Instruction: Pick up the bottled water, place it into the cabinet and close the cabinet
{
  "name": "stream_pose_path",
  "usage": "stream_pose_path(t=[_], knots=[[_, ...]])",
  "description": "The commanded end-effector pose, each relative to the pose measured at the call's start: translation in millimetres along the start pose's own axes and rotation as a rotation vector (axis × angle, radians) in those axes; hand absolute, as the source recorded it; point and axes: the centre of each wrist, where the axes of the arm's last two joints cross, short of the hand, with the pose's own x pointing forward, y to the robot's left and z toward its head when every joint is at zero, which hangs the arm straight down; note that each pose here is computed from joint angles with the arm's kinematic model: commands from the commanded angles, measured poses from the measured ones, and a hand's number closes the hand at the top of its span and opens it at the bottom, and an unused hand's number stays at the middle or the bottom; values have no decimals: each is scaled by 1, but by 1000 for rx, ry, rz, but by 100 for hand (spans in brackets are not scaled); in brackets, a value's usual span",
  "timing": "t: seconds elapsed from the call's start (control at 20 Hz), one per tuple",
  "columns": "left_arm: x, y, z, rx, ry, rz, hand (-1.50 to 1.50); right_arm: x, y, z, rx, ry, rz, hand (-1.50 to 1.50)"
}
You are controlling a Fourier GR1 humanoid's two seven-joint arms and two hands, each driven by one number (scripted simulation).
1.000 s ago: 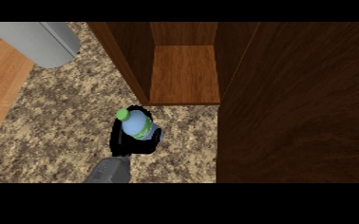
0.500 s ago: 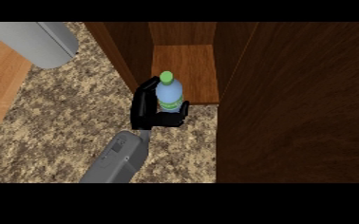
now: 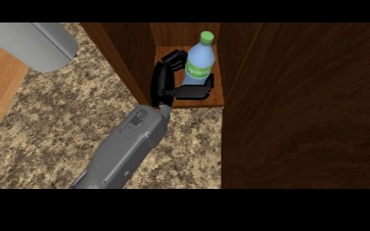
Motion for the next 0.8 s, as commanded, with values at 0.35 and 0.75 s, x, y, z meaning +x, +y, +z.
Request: stream_pose_path(t=[0.35,0.75], knots=[[0,5,-48,64,28,-239,150,16,-9,0,19,-47,-39,-150],[-33,46,-46,221,111,-298,150,8,-11,1,23,-58,-57,-150]])
